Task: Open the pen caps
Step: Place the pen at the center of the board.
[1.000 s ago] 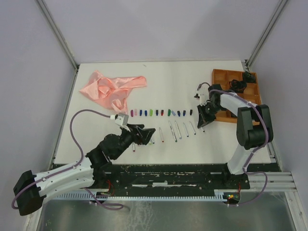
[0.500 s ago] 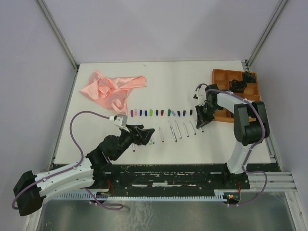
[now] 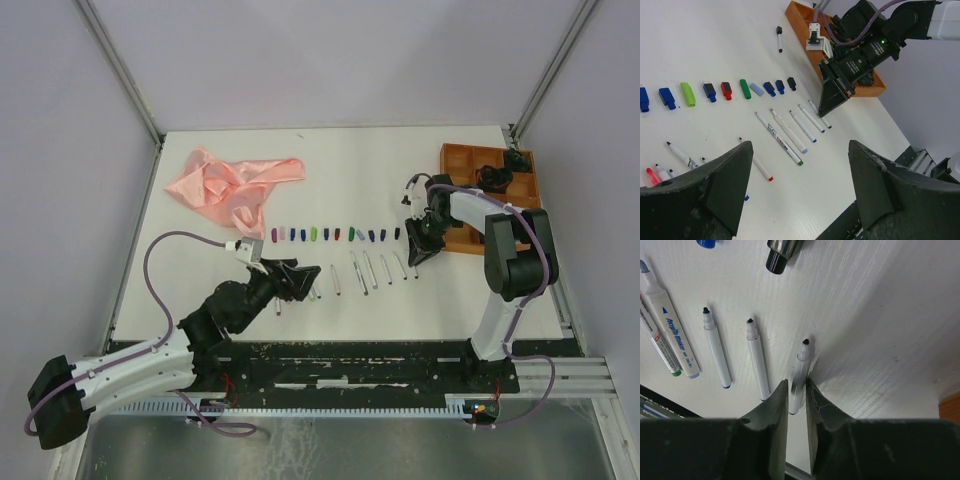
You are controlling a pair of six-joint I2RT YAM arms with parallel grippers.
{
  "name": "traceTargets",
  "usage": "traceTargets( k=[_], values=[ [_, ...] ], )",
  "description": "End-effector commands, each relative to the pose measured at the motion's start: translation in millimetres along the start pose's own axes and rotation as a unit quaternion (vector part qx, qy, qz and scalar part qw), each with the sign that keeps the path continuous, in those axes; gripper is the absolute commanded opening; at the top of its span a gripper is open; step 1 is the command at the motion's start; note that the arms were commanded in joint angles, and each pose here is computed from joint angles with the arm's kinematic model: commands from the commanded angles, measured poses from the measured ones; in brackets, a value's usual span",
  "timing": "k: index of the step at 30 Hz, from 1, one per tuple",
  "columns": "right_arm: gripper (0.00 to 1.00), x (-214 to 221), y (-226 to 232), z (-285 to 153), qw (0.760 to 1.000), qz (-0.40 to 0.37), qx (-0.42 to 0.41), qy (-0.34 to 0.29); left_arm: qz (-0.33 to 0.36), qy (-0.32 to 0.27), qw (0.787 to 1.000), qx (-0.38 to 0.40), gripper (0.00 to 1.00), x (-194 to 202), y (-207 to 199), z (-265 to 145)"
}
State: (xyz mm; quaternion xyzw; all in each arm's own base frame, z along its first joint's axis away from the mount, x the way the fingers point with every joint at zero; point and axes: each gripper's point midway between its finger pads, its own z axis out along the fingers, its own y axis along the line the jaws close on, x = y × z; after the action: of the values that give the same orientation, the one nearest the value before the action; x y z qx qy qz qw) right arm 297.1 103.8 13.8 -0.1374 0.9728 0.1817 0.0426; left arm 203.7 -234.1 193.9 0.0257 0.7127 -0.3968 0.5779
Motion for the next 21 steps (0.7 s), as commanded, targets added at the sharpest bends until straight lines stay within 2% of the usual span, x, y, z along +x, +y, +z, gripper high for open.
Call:
traceTargets(
  k=[1, 13, 21],
  values=[
    [0.27, -13, 2, -6, 1.0, -0.003, 0.003, -0.015, -0.025, -0.031, 0.999, 0.013, 0.83, -16, -9, 0],
    [0.29, -21, 11, -24, 0.999, -0.016, -0.002, -0.04, -0.021, -0.036, 0.999, 0.017, 0.83, -20, -11, -2],
    [0.3, -38, 17, -58, 0.993, -0.054, 0.014, -0.1, -0.012, -0.041, 0.999, 0.023, 0.83, -24, -12, -4]
  ],
)
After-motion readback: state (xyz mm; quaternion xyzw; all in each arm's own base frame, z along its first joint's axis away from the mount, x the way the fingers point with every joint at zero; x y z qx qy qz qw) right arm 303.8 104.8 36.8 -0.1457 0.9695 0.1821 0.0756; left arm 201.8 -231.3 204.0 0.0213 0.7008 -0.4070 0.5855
